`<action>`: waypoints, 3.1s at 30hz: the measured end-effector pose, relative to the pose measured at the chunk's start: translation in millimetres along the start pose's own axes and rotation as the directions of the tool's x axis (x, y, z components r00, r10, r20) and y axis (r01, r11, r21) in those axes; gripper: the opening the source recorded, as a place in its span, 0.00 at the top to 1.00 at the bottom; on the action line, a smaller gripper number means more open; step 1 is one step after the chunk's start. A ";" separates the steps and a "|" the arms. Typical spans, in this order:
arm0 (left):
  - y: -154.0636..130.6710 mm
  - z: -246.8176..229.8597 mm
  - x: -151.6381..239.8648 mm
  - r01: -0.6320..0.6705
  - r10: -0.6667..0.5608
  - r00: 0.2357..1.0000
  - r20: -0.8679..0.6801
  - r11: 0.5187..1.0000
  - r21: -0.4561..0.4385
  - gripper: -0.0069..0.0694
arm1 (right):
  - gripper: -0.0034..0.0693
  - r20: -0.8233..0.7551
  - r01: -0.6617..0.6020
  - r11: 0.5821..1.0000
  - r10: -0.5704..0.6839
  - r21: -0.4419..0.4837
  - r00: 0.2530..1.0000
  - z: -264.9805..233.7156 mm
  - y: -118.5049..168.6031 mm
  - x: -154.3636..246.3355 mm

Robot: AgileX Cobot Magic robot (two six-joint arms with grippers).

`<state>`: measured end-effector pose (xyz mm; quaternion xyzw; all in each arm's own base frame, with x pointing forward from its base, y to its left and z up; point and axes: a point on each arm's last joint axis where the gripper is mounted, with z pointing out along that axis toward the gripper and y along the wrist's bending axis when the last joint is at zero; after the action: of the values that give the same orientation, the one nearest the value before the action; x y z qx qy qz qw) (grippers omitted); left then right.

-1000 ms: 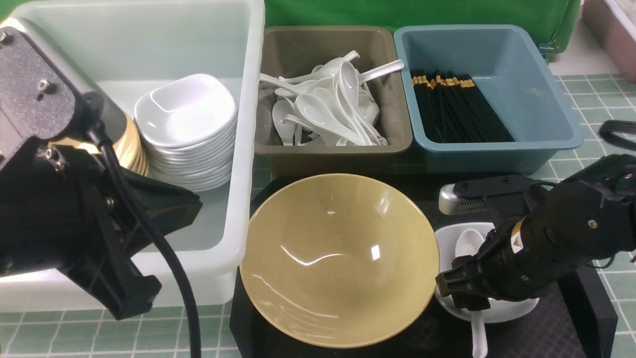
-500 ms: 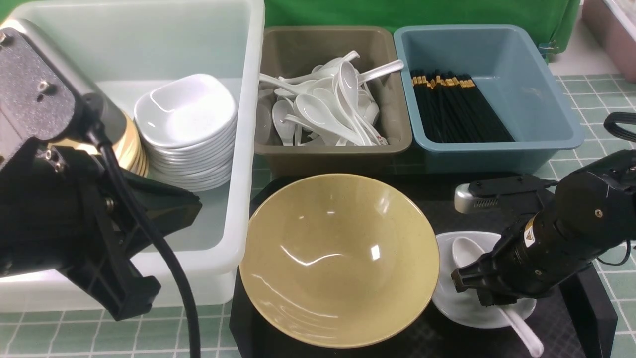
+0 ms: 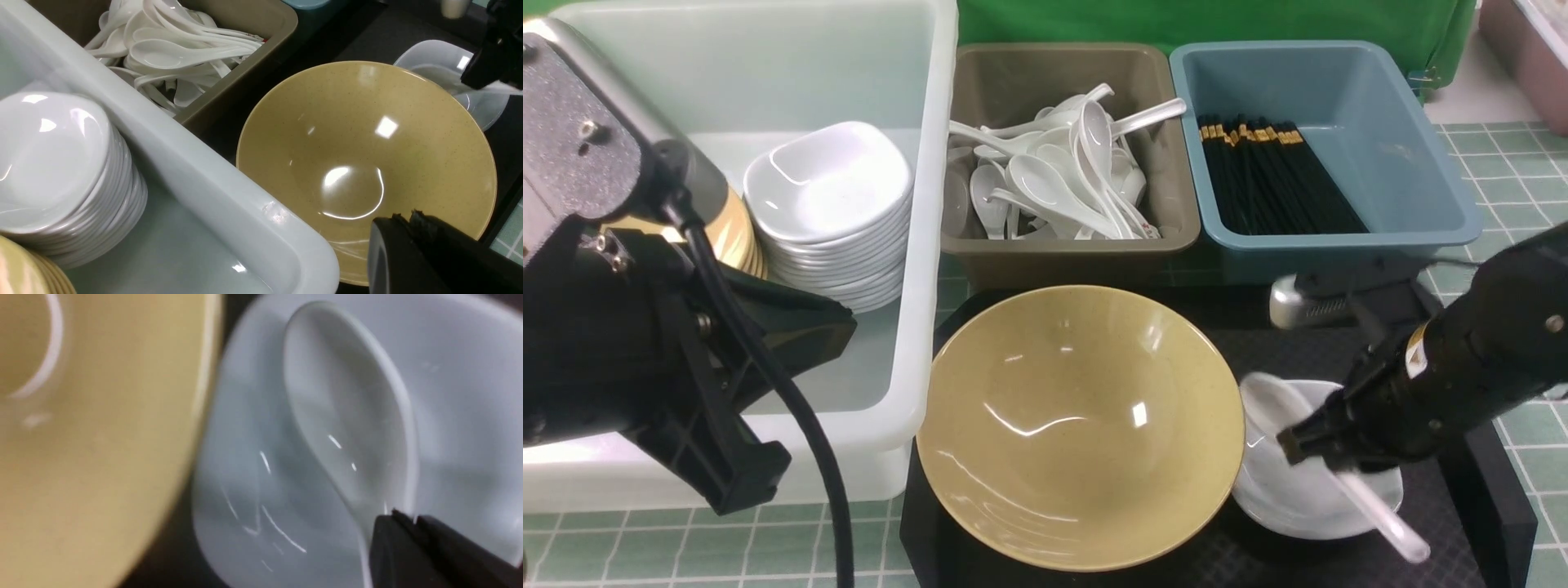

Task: On blue table put chopsticks spoon bowls plates into blue grey white boxes.
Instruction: 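Reach down and grasp the white spoon resting in the bowl with the right gripper, then place the white spoon into the bin of spoons with the right gripper, then grasp the large bowl on the tray by its rim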

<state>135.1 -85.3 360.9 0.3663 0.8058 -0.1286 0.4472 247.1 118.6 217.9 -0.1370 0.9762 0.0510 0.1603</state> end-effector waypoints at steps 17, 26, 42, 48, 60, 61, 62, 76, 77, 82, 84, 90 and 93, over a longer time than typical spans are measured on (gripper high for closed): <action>3.5 2.7 -4.9 0.001 0.000 0.999 0.045 1.000 -0.029 0.91 | 0.87 0.247 0.113 0.994 -0.110 0.002 0.963 -63.3 5.8 -60.0; 13.9 50.6 -3.6 0.058 -0.057 0.997 -0.059 0.998 0.004 0.91 | 0.87 0.443 0.124 0.992 -0.110 -0.003 0.890 -72.3 23.2 -168.8; 14.3 65.6 1.3 0.086 -0.081 0.989 -0.123 0.996 0.036 0.91 | 0.65 0.519 0.091 0.995 -0.062 -0.029 0.853 14.7 37.0 -256.4; 13.1 65.3 2.7 0.103 -0.096 0.986 -0.140 0.994 0.045 0.91 | 0.32 0.458 0.098 0.995 -0.079 -0.019 0.886 16.9 36.1 -251.5; 36.6 80.0 -66.3 0.149 -0.117 0.948 -0.297 0.985 0.090 0.91 | 0.52 0.230 0.388 0.919 -0.394 0.073 0.890 -87.9 28.9 -205.1; 40.8 87.0 -72.9 0.143 -0.108 0.944 -0.313 0.986 0.091 0.91 | 0.57 0.228 0.396 0.915 -0.403 0.076 0.887 -94.1 28.2 -201.4; 41.5 88.4 -74.1 0.142 -0.106 0.943 -0.317 0.986 0.091 0.91 | 0.58 0.228 0.397 0.915 -0.404 0.077 0.886 -96.4 27.5 -200.0; 33.1 197.5 -79.4 0.034 0.063 0.832 -0.551 0.986 0.164 0.45 | 0.86 0.136 0.410 0.910 -0.414 0.055 0.900 -157.9 6.2 -64.3; 32.2 200.7 -78.5 0.032 0.061 0.830 -0.555 0.987 0.156 0.43 | 0.86 0.136 0.410 0.910 -0.414 0.055 0.900 -157.8 5.9 -62.4; 36.8 234.6 -61.8 -0.001 0.033 0.787 -0.616 0.999 0.051 0.24 | 0.86 0.139 0.401 0.915 -0.404 0.054 0.904 -154.7 0.1 -25.5; 39.8 246.8 -53.6 -0.022 0.041 0.768 -0.640 0.999 0.038 0.21 | 0.86 0.137 0.397 0.916 -0.400 0.053 0.906 -152.8 -1.2 -17.8; 43.2 269.5 -43.0 -0.052 0.051 0.768 -0.639 0.998 0.018 0.22 | 0.86 0.130 0.387 0.921 -0.390 0.049 0.911 -149.5 -2.0 -12.6; 41.8 275.4 -40.8 -0.036 0.043 0.774 -0.632 0.999 0.024 0.25 | 0.85 0.135 0.386 0.921 -0.389 0.050 0.911 -149.6 -1.9 -13.0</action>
<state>350.7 -222.8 243.0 0.4073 0.9006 0.0069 0.1516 214.8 98.5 363.2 -0.3219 0.9162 0.0168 0.2380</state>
